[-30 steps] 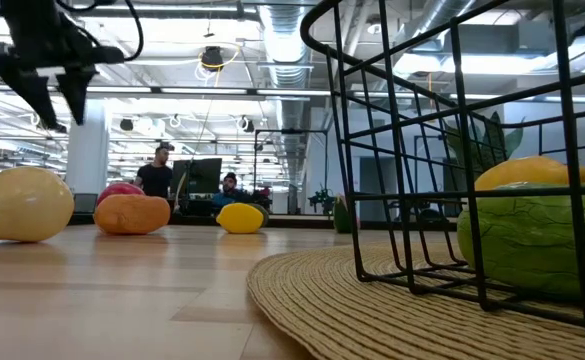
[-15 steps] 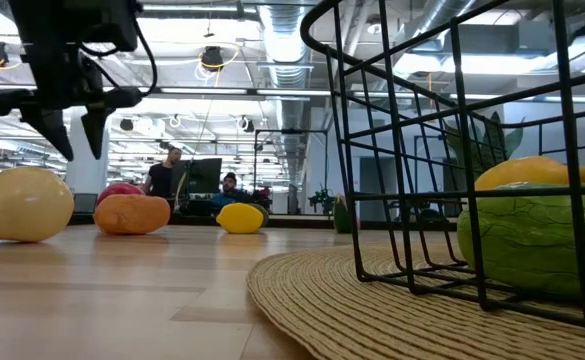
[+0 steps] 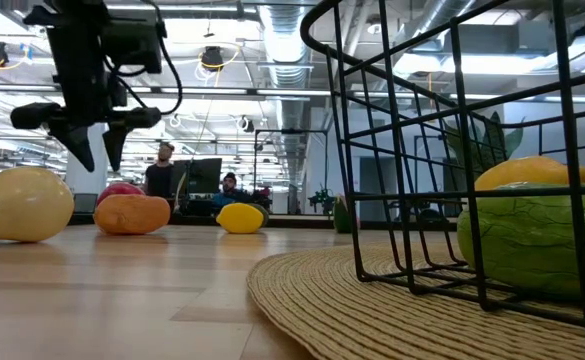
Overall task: Build produce basket
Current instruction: Put the apple into the mesh basket
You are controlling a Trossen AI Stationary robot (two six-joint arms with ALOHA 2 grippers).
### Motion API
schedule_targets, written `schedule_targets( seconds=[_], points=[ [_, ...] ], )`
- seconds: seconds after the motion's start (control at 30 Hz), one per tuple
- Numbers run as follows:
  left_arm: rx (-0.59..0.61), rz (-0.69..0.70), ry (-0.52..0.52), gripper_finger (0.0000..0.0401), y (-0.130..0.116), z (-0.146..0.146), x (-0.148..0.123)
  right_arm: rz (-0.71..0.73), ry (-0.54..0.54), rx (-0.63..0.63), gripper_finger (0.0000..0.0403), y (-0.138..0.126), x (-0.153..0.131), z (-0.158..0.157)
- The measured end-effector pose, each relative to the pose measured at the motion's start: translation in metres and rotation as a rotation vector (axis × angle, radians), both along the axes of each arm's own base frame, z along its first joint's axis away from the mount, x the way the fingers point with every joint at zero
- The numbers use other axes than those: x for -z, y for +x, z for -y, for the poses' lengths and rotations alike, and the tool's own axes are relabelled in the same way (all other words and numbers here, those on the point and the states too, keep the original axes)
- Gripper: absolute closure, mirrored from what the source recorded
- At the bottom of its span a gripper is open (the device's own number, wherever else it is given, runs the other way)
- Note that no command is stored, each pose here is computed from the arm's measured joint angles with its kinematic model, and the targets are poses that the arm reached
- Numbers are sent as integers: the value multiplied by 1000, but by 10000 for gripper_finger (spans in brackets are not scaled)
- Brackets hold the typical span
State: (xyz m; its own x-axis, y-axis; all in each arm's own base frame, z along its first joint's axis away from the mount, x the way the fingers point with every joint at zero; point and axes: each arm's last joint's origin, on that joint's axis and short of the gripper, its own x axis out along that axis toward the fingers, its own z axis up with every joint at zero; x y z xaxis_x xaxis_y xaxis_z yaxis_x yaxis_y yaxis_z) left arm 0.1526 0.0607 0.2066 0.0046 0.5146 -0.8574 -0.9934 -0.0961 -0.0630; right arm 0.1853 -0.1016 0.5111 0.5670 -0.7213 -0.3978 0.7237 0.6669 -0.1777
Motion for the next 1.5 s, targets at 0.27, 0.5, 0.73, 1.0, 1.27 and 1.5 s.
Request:
schedule_targets(
  seconds=[0.27,0.5,0.73,1.0,1.27,1.5],
  points=[
    [42,-20,-22,246,10,-18,8,0,0,-1,155,0,0,0],
    [34,-72,-47,246,12,-28,17,-16,9,-1,155,-1,2,0],
    [32,-89,-98,246,13,-33,24,-41,20,0,155,-2,4,-1],
    [34,-83,-96,246,13,-33,23,-42,20,1,155,-2,4,-1],
    [36,-77,-106,246,14,-33,23,-39,19,2,155,-2,4,0],
    [39,-69,-119,246,14,-32,24,-40,19,2,155,-2,4,0]
  ],
)
